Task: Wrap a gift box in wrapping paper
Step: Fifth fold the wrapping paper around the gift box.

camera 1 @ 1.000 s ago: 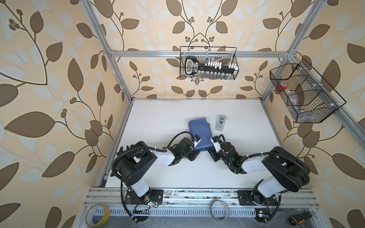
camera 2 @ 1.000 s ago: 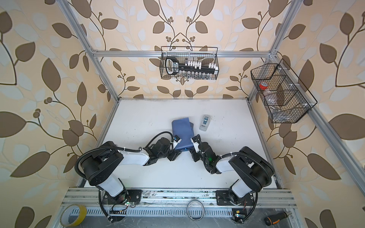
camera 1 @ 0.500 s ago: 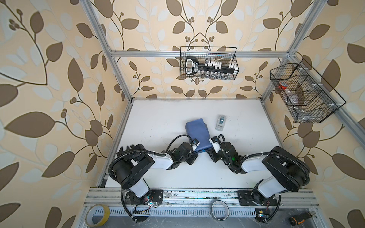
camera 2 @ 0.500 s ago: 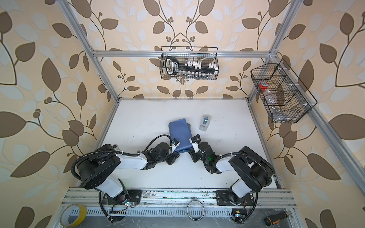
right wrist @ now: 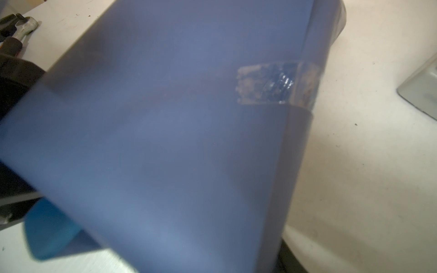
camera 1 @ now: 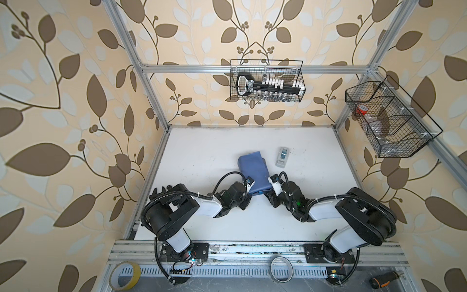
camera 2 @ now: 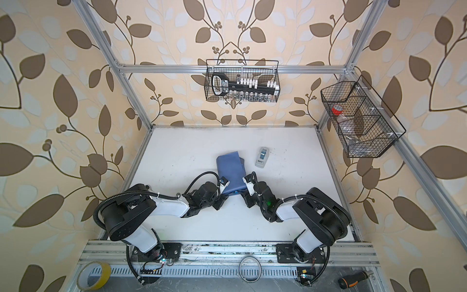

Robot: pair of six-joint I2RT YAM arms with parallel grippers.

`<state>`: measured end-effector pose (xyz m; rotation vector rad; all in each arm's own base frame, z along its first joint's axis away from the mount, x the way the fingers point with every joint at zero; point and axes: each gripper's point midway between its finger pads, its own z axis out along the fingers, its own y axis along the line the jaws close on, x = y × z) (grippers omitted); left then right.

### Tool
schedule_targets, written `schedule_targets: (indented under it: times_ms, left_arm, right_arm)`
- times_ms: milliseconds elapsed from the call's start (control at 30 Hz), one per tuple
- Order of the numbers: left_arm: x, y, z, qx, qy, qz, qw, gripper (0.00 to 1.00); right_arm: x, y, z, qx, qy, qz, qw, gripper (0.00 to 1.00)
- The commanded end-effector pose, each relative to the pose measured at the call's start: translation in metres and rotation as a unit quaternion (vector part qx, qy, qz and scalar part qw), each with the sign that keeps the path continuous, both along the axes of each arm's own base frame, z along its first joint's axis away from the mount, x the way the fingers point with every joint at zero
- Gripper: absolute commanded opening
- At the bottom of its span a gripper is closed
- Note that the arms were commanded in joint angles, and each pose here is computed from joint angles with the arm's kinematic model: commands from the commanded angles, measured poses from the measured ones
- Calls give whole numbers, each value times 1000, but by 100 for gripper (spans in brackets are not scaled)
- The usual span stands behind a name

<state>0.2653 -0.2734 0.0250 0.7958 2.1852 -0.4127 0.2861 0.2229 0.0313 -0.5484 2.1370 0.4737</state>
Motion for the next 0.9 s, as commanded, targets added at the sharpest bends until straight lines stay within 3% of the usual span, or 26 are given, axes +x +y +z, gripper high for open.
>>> schedule_targets:
  times_ms: [0, 533, 867]
  left_arm:
    - [-6, -34, 26, -65, -26, -55, 996, 43]
    - [-1, -31, 26, -58, -46, -58, 996, 37]
    - [7, -21, 23, -49, -49, -34, 997, 37]
  right_arm:
    - [-7, 22, 21, 40, -15, 47, 998, 45]
    - [-5, 12, 17, 22, -5, 29, 999, 56]
    - [-11, -8, 11, -2, 11, -1, 1000, 73]
